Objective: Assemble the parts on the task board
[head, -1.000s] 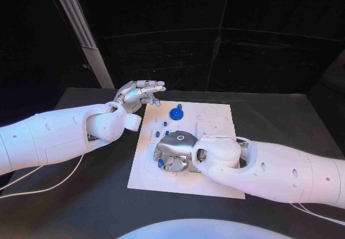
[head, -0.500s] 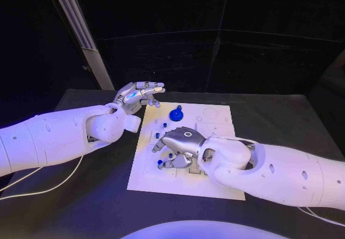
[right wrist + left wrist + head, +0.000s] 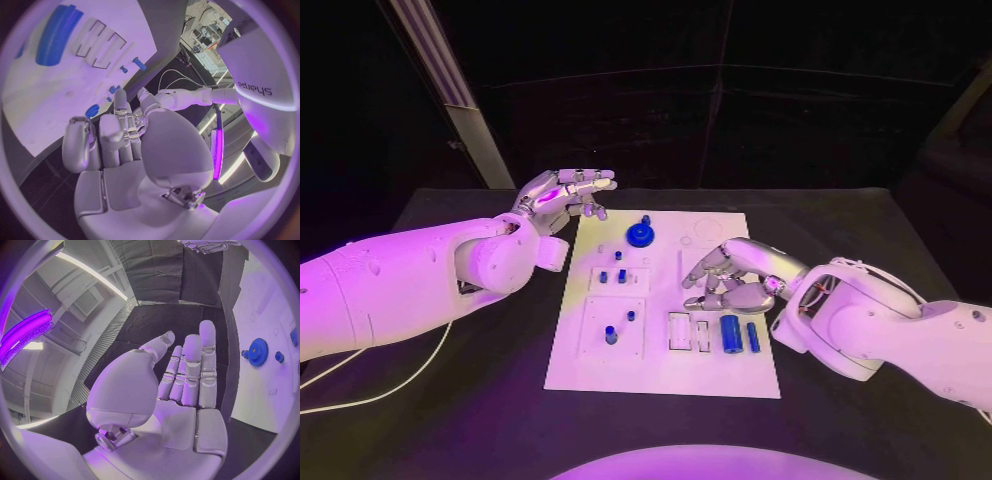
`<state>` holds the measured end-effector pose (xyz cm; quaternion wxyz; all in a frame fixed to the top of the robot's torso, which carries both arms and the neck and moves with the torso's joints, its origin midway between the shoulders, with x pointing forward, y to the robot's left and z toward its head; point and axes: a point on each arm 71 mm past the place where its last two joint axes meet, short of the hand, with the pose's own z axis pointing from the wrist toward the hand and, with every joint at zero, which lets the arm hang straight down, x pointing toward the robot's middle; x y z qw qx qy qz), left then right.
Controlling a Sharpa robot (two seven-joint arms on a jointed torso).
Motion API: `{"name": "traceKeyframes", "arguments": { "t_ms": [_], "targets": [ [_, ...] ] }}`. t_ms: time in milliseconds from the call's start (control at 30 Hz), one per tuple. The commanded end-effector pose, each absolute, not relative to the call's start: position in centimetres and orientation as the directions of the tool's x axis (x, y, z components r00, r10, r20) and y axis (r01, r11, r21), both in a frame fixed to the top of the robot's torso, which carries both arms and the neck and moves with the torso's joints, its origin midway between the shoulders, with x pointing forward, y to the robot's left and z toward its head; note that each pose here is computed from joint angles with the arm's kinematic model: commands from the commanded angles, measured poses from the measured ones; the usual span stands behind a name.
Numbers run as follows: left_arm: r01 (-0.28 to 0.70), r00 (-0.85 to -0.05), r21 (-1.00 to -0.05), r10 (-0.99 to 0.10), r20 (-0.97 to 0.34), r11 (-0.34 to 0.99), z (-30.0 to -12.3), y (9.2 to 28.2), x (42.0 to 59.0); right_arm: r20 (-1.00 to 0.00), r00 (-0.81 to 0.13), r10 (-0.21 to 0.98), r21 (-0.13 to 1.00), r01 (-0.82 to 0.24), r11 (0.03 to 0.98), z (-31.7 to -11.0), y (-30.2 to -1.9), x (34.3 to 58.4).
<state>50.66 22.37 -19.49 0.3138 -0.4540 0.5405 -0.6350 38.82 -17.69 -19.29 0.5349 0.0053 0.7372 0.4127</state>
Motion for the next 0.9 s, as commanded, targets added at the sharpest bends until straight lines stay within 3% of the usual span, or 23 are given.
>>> {"name": "traceKeyframes", "arguments": {
  "t_ms": [33, 200, 433, 667, 900],
  "targets": [
    [-0.092, -0.406, -0.970, -0.881, 0.241, -0.223, -19.4, 22.1, 50.6, -0.735, -0.544, 0.406, 0.612, -0.272, 0.743, -20.4, -19.6, 38.5],
    [-0.090, -0.407, -0.971, -0.881, 0.240, -0.223, -19.4, 22.1, 50.6, -0.784, -0.532, 0.321, 0.493, -0.218, 0.842, -20.9, -21.8, 38.5],
    [-0.090, -0.401, -0.971, -0.884, 0.238, -0.221, -19.5, 22.3, 50.6, -0.814, -0.455, 0.361, 0.430, -0.055, 0.901, -21.3, -24.6, 38.7],
    [-0.091, -0.404, -0.971, -0.883, 0.239, -0.221, -19.5, 22.2, 50.7, -0.807, -0.488, 0.332, 0.371, 0.017, 0.929, -22.6, -24.7, 38.2],
    [-0.092, -0.404, -0.971, -0.883, 0.239, -0.221, -19.5, 22.2, 50.7, -0.807, -0.506, 0.305, 0.354, -0.002, 0.935, -23.3, -23.7, 38.2]
  ]
}}
